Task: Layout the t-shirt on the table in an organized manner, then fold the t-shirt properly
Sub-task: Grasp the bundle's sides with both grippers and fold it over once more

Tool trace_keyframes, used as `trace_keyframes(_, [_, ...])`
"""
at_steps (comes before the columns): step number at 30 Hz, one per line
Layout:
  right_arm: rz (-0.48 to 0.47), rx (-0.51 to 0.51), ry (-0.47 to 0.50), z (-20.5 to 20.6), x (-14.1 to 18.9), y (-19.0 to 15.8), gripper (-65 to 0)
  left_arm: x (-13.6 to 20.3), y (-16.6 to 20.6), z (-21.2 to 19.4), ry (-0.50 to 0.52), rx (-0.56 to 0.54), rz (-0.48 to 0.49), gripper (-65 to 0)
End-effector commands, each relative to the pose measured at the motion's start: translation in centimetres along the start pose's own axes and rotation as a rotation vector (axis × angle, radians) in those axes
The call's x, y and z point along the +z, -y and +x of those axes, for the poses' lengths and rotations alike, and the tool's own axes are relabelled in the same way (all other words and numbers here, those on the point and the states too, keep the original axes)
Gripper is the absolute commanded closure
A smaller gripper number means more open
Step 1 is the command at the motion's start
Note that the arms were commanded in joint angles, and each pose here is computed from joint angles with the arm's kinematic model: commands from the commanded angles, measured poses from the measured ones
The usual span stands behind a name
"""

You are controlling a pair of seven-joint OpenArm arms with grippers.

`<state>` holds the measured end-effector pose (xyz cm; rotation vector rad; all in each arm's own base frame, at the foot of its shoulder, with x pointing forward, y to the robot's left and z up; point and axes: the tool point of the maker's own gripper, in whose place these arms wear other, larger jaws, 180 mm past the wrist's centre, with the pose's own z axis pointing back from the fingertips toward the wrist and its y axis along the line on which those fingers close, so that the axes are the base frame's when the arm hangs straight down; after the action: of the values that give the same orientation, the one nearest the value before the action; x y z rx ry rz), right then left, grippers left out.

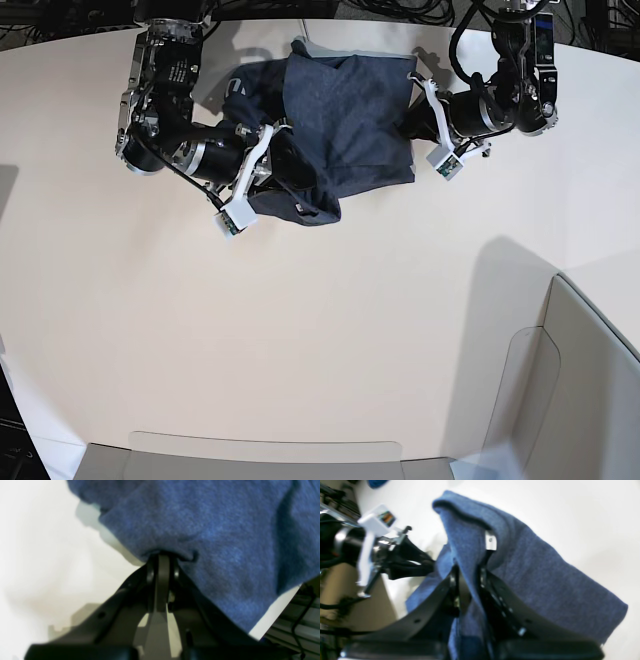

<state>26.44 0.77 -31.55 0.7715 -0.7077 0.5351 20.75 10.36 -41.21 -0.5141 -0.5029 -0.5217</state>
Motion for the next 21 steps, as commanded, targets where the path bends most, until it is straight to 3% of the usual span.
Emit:
trace_keyframes(1, [0.032, 0.037, 0.005, 1.0, -0.4, -1.0, 0.0, -0.3, -0.1, -1.9, -0.095, -0.018, 0.021, 0.0])
trace_keyframes(8, [0.037, 0.241, -0.113, 1.8, -3.1, -3.2, 0.0, -1.2, 0.0, -1.5, -0.083, -0.014, 0.000, 0.0])
trace_keyframes(21, [-0.010, 0.466, -0.300, -0.6, -5.5, -5.1, 0.0, -1.3, -0.4, -1.6, -0.081, 0.003, 0.005, 0.0])
